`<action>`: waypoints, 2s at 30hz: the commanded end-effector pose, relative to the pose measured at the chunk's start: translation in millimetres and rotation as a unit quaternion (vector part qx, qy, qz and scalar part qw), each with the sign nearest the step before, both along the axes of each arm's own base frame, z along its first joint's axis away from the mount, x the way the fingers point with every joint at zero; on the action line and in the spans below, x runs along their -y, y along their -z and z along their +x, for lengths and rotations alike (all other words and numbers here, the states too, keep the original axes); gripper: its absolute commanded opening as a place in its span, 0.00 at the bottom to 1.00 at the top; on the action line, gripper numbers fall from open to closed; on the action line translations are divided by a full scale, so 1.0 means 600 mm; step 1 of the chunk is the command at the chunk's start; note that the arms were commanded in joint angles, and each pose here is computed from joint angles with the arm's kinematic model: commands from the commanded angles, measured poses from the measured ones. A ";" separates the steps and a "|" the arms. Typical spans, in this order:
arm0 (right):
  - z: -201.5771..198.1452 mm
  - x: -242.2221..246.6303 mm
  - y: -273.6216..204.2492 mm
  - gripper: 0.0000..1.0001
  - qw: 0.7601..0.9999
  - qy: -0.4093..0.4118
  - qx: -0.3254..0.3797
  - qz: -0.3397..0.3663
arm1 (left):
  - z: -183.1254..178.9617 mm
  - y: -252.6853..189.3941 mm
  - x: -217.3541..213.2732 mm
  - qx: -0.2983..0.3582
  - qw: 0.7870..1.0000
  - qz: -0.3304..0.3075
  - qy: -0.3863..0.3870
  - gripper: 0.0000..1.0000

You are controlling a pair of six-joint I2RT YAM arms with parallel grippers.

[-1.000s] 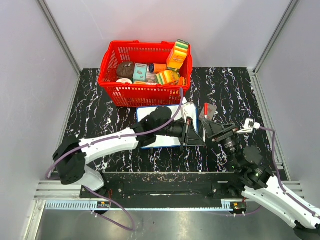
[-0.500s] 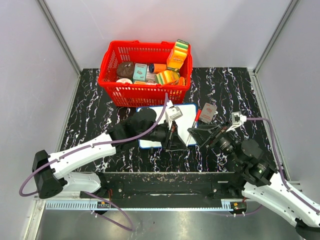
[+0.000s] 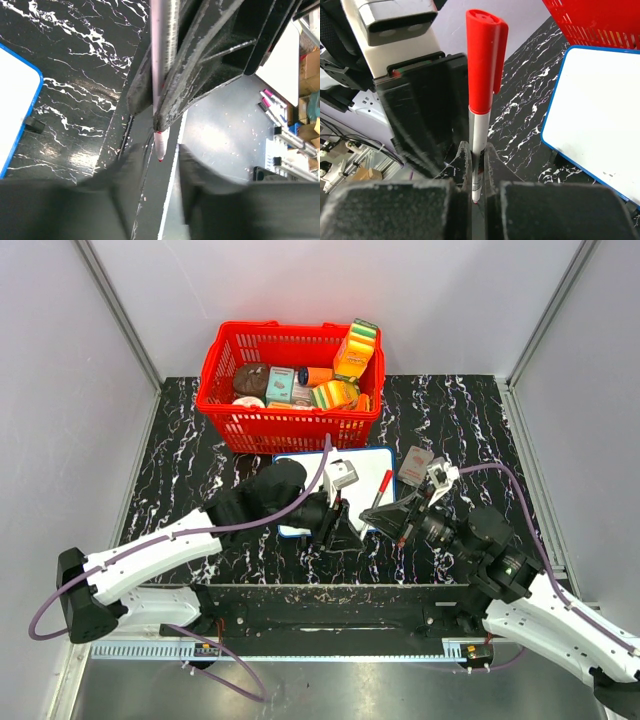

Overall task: Write a sentence on the whiteboard
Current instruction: Pass from the left arm to the right, then pass from the right arm to the left, then pass from the left arm to the right

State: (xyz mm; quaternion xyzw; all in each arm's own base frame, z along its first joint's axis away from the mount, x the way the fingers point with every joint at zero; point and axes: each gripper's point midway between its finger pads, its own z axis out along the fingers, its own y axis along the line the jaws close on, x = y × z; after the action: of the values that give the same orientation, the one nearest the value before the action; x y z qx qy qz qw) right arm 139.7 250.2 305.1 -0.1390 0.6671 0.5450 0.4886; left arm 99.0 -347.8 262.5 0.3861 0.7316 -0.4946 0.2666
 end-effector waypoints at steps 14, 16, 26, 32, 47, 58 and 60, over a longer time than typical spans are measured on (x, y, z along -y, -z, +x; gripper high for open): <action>0.026 0.031 -0.040 0.00 0.992 0.071 -0.020 0.100 | 0.043 -0.055 0.049 0.032 0.995 -0.086 -0.025 0.14; 0.025 0.031 -0.040 0.00 0.992 0.070 -0.019 0.101 | 0.046 -0.059 0.045 0.033 0.995 -0.093 -0.031 0.04; 0.011 0.043 -0.028 0.57 0.995 0.067 -0.012 0.075 | 0.048 -0.064 -0.020 0.041 0.992 -0.087 -0.083 0.00; -0.012 0.055 -0.011 1.00 0.999 0.049 -0.019 0.010 | 0.029 -0.058 -0.082 0.041 0.991 -0.052 -0.114 0.00; -0.033 0.021 0.042 1.00 0.995 -0.029 -0.031 -0.095 | 0.007 -0.049 -0.138 0.040 0.991 -0.014 -0.130 0.00; -0.008 -0.009 0.053 1.00 0.991 -0.034 -0.043 -0.125 | -0.011 -0.054 -0.171 0.048 0.990 -0.018 -0.135 0.00; 0.003 -0.020 0.063 1.00 0.990 -0.033 -0.050 -0.130 | -0.013 -0.049 -0.171 0.044 0.990 -0.021 -0.134 0.00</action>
State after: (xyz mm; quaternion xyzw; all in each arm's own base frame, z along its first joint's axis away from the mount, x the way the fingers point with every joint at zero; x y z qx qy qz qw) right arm 132.9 250.2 255.9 -0.1890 0.7622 0.4681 0.4052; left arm 90.5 -247.6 277.4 0.3015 0.7690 -0.4427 0.3490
